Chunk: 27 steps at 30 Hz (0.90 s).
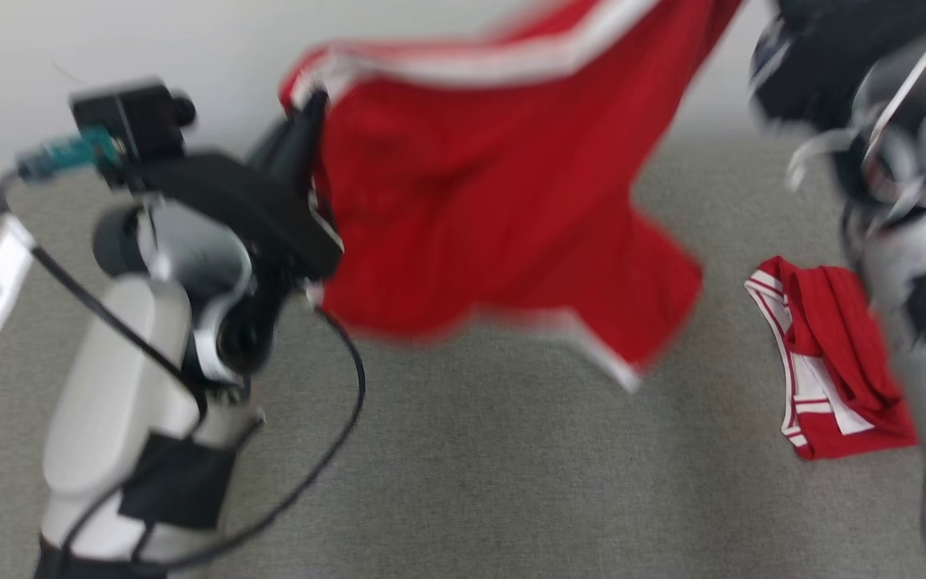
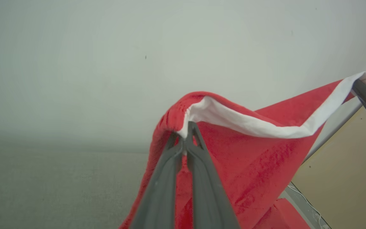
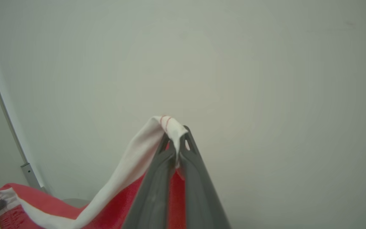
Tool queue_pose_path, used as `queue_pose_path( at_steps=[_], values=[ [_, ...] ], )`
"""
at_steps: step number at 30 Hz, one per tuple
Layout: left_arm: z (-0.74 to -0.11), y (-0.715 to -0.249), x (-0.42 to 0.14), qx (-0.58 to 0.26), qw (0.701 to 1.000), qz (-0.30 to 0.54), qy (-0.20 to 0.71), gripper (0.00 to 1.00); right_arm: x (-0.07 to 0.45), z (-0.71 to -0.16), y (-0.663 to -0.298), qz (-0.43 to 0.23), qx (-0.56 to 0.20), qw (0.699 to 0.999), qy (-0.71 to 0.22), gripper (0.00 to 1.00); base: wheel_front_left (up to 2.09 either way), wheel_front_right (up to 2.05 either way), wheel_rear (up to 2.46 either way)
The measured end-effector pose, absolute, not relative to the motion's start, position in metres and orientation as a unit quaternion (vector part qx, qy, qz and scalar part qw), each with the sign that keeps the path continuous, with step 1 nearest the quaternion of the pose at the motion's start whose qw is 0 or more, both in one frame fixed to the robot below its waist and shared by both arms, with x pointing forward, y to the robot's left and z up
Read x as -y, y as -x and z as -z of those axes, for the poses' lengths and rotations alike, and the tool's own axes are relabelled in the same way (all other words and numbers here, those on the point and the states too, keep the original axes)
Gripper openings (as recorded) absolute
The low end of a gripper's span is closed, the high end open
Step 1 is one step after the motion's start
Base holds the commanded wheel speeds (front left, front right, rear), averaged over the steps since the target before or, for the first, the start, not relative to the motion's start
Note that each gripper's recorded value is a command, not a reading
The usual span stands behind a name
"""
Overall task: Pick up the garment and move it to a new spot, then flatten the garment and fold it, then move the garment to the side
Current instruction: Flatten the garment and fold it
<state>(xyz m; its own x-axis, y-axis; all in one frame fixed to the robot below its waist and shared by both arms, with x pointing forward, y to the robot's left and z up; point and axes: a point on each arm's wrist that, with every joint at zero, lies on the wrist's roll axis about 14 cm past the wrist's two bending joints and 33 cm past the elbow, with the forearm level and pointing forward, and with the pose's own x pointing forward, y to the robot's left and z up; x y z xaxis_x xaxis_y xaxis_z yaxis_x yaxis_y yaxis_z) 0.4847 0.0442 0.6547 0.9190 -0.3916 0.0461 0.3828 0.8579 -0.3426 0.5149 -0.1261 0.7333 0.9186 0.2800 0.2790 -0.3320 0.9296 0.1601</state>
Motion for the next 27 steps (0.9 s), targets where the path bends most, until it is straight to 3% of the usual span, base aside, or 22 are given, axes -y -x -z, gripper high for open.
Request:
queue_pose_path(
  at_steps=[4, 8, 13, 19, 27],
  values=[
    [-0.695, -0.513, -0.037, 0.039, 0.958, 0.210, 0.189, 0.00, 0.151, -0.812, -0.522, -0.135, 0.234, 0.955, -0.120, 0.00, 0.00, 0.00, 0.00],
    [-0.712, -0.522, -0.020, 0.067, 0.948, 0.242, 0.198, 0.00, 0.166, -0.811, -0.525, -0.130, 0.245, 0.955, -0.106, 0.00, 0.00, 0.00, 0.00],
    [-0.637, -0.527, -0.003, -0.022, 0.947, 0.249, 0.204, 0.00, 0.154, -0.688, -0.536, -0.147, 0.086, 0.982, -0.083, 0.00, 0.00, 0.00, 0.00],
    [-0.523, -0.511, 0.005, -0.150, 0.944, 0.250, 0.156, 0.00, 0.159, -0.513, -0.497, -0.136, -0.153, 0.976, -0.077, 0.00, 0.00, 0.00, 0.00],
    [-0.470, -0.497, 0.016, -0.205, 0.929, 0.281, 0.123, 0.00, 0.190, -0.456, -0.472, -0.109, -0.246, 0.962, -0.052, 0.00, 0.00, 0.00, 0.00]
  ],
)
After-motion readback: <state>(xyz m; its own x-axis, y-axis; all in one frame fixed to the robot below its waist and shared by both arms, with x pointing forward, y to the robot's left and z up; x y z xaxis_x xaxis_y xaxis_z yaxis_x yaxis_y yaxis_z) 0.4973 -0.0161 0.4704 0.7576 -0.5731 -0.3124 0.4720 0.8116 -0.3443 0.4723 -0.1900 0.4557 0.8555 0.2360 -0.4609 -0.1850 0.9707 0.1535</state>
